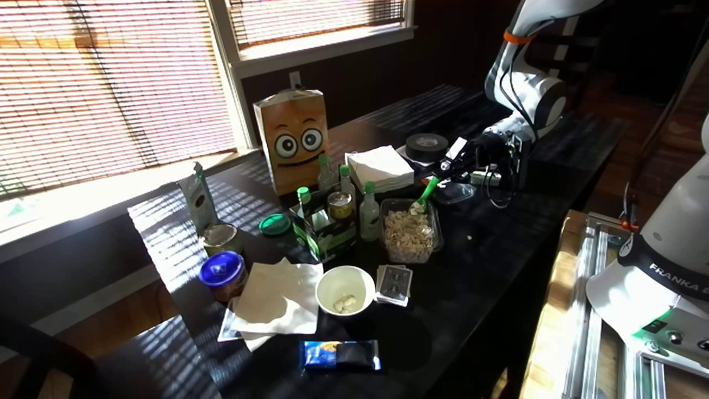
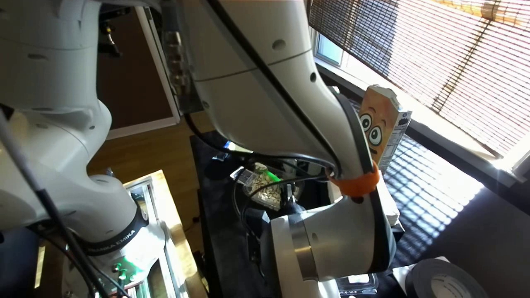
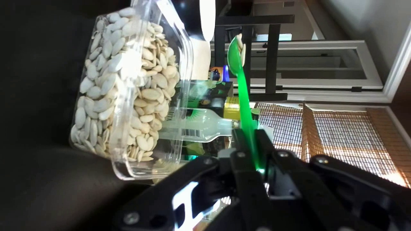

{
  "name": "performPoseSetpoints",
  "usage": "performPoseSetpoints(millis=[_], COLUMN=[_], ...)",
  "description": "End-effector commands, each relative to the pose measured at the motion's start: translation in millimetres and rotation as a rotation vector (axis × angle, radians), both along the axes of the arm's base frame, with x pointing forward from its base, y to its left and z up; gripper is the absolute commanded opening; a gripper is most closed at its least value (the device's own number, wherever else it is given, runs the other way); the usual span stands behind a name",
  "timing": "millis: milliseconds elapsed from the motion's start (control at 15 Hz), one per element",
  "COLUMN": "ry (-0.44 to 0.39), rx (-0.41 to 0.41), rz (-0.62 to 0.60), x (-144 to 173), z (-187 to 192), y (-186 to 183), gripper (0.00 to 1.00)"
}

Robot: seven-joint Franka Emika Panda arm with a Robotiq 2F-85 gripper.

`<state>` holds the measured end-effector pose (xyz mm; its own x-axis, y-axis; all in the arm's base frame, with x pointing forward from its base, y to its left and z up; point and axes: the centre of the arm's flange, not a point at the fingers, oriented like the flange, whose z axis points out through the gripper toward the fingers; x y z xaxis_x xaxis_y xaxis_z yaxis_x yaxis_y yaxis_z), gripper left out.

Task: Use the green spoon to put some of the contents of the clear lunchbox into the white bowl

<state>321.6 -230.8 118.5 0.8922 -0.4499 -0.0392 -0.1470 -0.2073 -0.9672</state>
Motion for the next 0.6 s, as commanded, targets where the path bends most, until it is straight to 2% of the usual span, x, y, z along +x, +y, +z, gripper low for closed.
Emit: performPoseSetpoints(millis=[0,67,133,400,467,533], ry=[-0.021,-0.016,-0.02,-0.029,-0.028,-0.037], rx=[-0.03,-0.03,-0.006,-0.02,-0.02,-0.024], rz=[0.001,0.019,0.017,0.034,0.033,0.021], x=[0.2,1.4,3.4,6.6,6.0,7.9], z=[33.9,37.6,15.9,25.8,25.7,24.1], y=[28.0,32.3,15.7,26.1,26.1,31.7], gripper=[0.03,0.03,0.11,0.11,0.03,0.03])
